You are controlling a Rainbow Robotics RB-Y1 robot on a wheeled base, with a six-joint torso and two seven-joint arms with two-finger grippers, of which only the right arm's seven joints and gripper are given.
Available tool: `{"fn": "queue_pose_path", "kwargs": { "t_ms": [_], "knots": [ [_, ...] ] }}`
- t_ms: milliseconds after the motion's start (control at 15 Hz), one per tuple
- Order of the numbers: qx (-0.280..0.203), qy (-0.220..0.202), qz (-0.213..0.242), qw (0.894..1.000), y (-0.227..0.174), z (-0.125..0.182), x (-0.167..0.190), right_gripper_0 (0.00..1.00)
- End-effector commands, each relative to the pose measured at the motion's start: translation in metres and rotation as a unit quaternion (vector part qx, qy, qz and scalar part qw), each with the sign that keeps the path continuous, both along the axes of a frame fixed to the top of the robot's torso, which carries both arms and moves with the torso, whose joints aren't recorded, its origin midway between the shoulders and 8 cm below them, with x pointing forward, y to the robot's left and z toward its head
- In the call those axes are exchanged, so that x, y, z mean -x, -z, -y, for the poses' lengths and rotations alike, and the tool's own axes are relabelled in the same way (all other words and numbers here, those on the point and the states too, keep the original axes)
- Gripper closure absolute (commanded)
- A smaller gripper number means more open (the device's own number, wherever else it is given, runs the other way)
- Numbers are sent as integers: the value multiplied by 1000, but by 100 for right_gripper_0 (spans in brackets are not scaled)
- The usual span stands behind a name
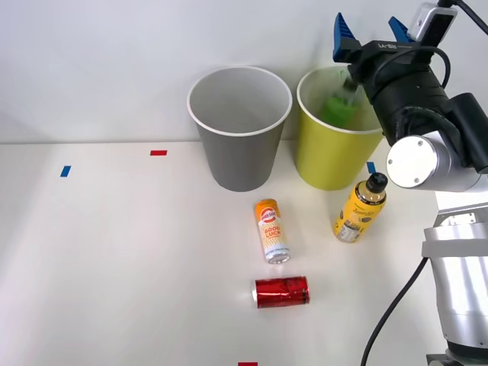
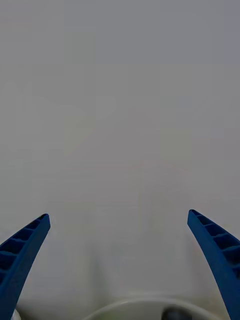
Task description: Put cans in the gray bin, plastic bottles in the light green bin
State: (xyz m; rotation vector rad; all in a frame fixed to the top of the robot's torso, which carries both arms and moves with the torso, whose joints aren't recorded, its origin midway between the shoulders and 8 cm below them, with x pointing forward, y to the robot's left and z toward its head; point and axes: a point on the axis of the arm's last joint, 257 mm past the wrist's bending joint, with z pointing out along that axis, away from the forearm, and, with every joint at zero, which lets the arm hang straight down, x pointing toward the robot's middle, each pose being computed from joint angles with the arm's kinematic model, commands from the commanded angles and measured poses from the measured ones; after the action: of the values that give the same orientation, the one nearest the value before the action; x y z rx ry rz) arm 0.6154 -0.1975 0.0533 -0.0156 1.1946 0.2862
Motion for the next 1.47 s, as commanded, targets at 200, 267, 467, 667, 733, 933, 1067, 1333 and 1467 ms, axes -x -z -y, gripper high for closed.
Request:
{"fn": "queue_pose_path", "kwargs": {
  "t_ms": [200,267,467,667,733,933,1067,1333,1467],
  "knots": [
    [-20,7,32,999,-11,6,9,6],
    [-40,-1,41,998,-14,8,17,6],
    [-35,-8,48,998,-9,16,50,6],
    [-20,3,38,999,13,28,81,6],
    [-15,13,32,999,23,38,93,6],
    [-5,40,14,999,49,60,124,6],
    [6,56,0,998,68,69,138,6],
    [27,84,-39,995,120,82,163,6],
    [49,100,-64,992,145,89,174,6]
  ]
}}
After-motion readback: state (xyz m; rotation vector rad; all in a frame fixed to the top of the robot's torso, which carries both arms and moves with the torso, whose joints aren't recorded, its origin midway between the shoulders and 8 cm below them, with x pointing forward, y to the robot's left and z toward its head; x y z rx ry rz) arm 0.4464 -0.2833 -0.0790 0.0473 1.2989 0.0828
